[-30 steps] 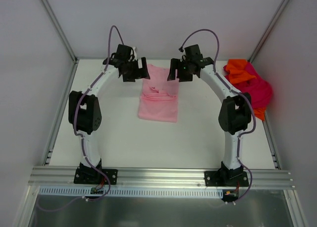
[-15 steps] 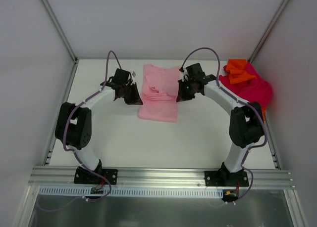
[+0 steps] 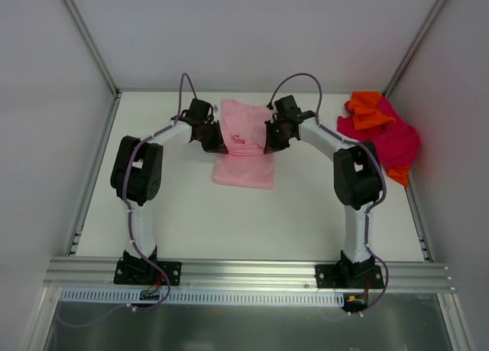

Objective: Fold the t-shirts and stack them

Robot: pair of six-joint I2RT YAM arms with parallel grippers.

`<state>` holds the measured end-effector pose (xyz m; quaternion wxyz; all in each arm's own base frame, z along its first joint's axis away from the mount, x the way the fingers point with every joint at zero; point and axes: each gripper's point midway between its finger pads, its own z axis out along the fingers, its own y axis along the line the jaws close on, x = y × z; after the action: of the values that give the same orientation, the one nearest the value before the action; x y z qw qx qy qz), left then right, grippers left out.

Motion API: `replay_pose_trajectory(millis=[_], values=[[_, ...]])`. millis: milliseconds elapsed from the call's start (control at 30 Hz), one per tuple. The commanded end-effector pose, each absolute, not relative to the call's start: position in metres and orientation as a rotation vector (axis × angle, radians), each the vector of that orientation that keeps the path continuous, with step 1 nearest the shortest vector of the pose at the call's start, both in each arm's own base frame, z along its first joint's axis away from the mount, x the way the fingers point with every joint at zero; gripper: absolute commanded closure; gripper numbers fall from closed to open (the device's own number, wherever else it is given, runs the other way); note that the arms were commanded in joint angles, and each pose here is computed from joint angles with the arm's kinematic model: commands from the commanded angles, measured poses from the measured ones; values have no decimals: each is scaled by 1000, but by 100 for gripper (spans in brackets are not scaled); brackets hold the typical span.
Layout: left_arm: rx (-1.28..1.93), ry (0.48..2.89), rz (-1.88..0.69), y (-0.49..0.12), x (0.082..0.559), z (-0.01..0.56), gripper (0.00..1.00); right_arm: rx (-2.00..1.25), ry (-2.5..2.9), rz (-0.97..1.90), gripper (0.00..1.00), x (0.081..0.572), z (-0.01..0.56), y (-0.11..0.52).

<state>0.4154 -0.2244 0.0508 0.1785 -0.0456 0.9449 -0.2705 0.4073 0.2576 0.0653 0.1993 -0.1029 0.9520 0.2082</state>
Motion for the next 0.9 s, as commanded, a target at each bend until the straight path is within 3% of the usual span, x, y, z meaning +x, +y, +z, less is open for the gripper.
replay_pose_trajectory(millis=[0,300,533,733,867], values=[[-91,2642,-784,-232,438,57,100,-281,2596,560,98,433,79,264],[-148,2617,-795,-220,484,44,100,-297,2549,476,97,475,71,260],[-129,2499,-840,-215,524,75,99,-312,2340,517,90,525,141,262],[-90,2433,-814,-205,537,114,82,-348,2207,569,80,526,210,262],[-44,2452,-786,-196,513,133,68,-387,2223,616,79,499,220,260]])
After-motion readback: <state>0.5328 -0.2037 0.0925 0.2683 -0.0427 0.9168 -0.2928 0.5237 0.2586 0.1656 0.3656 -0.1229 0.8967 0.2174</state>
